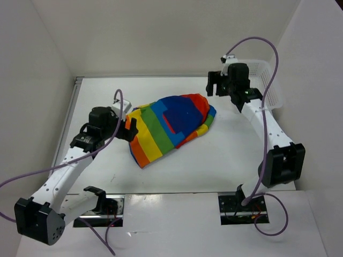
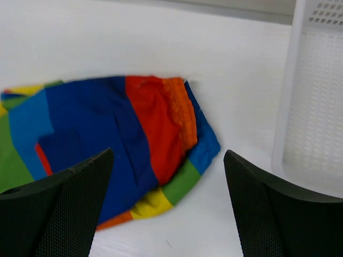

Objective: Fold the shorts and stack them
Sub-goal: Move the shorts to the center of the board, then flatten the shorts out

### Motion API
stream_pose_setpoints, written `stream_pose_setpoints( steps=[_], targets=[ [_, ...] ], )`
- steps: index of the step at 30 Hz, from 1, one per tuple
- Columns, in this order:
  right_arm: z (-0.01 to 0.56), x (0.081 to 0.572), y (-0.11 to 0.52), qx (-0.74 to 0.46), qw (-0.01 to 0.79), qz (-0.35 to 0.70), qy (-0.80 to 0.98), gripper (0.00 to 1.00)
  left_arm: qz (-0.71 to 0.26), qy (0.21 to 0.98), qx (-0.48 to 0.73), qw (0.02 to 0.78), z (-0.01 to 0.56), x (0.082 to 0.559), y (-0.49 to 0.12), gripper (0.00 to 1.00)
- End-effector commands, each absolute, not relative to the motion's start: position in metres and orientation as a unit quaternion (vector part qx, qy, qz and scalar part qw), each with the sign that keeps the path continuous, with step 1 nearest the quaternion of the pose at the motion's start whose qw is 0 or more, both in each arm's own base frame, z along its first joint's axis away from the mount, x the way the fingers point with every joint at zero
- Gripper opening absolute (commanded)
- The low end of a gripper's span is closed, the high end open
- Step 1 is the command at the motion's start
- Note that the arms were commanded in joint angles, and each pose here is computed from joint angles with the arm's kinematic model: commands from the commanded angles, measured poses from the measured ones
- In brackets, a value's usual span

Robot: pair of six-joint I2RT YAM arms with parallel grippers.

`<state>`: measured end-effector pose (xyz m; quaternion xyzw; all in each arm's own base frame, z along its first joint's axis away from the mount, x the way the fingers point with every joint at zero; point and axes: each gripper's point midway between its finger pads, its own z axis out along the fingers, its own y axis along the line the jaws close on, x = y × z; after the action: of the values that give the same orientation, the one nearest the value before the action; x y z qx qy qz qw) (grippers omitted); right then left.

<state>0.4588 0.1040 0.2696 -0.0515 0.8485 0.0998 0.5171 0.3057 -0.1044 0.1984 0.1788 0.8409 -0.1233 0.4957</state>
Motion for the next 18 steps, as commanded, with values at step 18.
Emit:
stream_pose_setpoints(
  steps=[18],
  targets=[
    [0.144,0.427,0.070,-0.105,0.427,0.074,0.895,0.87,-0.108,0.906,0.327,0.248,0.026,0.219,-0.162,0.96]
  ],
)
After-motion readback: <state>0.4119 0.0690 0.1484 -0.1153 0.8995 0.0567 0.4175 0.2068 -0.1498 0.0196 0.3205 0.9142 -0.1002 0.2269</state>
